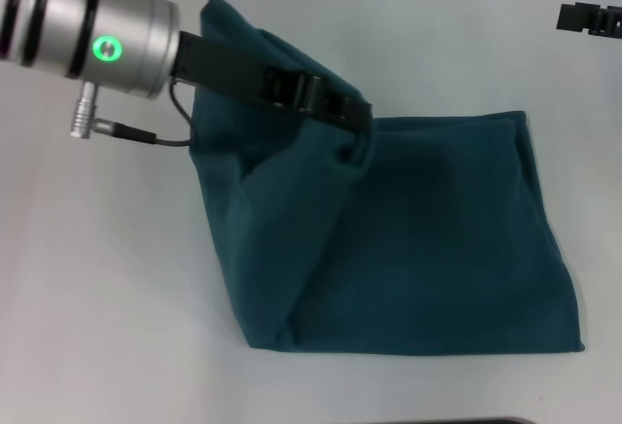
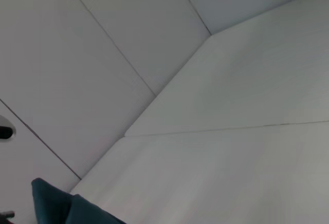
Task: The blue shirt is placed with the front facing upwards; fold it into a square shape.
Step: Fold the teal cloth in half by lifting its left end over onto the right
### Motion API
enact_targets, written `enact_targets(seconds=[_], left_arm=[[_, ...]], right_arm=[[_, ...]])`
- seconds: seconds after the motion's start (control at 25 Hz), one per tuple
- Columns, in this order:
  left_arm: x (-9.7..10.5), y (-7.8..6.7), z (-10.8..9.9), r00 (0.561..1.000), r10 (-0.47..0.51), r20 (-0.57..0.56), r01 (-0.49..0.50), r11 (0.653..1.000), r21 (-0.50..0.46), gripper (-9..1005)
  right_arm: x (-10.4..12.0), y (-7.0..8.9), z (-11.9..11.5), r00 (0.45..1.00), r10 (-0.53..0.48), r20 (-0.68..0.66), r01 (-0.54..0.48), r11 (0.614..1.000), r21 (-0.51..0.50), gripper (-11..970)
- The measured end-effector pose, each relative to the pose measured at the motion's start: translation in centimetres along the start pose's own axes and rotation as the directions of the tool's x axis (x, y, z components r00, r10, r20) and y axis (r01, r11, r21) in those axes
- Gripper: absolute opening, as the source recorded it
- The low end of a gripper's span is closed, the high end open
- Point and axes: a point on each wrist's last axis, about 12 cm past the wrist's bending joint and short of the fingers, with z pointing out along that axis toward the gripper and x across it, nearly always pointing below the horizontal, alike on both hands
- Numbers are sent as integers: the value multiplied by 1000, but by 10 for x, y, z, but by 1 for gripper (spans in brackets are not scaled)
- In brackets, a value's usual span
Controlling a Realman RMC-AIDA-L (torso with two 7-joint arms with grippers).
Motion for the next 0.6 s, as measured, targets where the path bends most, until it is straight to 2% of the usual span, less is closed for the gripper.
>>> enact_targets(seconds=[0.6], left_arm=[[-6,-21,26,998,52,-32,-50,996,75,0]], right_arm=[[6,-5,-10,1000,15,5,-15,999,38,720]])
